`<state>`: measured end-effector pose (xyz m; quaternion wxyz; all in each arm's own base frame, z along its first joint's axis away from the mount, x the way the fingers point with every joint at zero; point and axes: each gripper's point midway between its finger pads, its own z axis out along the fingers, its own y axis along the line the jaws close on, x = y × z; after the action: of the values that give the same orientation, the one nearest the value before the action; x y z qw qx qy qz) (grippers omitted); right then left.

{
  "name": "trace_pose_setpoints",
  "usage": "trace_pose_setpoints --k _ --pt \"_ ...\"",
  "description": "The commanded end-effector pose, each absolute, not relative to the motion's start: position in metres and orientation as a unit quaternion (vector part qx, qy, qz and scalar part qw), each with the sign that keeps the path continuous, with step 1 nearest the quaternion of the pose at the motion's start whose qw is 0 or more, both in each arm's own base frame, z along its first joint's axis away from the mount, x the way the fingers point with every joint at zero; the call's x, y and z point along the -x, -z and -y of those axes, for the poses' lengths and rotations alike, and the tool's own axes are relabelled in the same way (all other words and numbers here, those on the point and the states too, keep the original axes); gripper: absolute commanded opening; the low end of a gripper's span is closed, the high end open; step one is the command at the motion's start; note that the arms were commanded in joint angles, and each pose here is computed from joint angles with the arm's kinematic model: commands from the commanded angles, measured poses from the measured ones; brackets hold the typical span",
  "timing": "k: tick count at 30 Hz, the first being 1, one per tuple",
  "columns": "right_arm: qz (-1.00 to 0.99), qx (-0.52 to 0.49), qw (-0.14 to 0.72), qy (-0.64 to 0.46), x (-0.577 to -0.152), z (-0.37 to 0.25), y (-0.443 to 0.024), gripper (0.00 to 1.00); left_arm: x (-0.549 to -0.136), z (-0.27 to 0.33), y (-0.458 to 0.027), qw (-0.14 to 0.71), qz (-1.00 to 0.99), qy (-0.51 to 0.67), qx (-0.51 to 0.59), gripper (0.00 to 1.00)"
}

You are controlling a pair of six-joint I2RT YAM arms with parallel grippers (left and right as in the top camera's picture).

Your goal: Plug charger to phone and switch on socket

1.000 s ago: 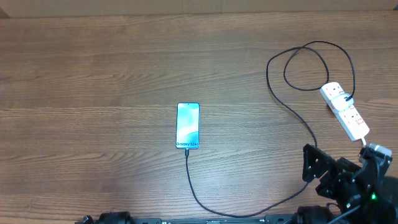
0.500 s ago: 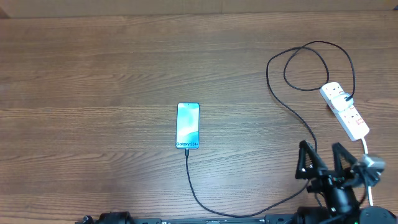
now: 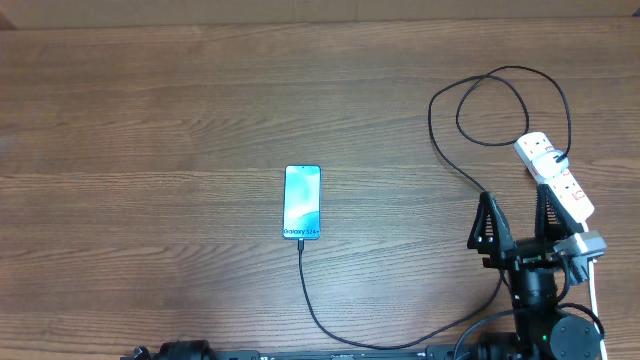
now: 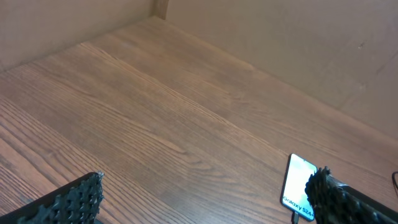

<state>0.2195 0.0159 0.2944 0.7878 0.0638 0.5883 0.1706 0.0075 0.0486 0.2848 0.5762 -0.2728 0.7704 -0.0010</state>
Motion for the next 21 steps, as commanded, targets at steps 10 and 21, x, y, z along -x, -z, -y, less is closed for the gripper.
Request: trace_pose_setpoints --k 10,21 --pt "-0.584 -0.092 0.793 -0.15 -0.232 -0.004 -0.261 1.0 -0.005 -0.05 -0.286 0.584 -0.761 0.002 0.283 1.0" --pt "-0.625 -0.106 0.76 -0.142 -0.242 -0.002 -0.224 1.0 -0.005 -0.05 -0.286 0.584 -0.761 0.002 0.283 1.0"
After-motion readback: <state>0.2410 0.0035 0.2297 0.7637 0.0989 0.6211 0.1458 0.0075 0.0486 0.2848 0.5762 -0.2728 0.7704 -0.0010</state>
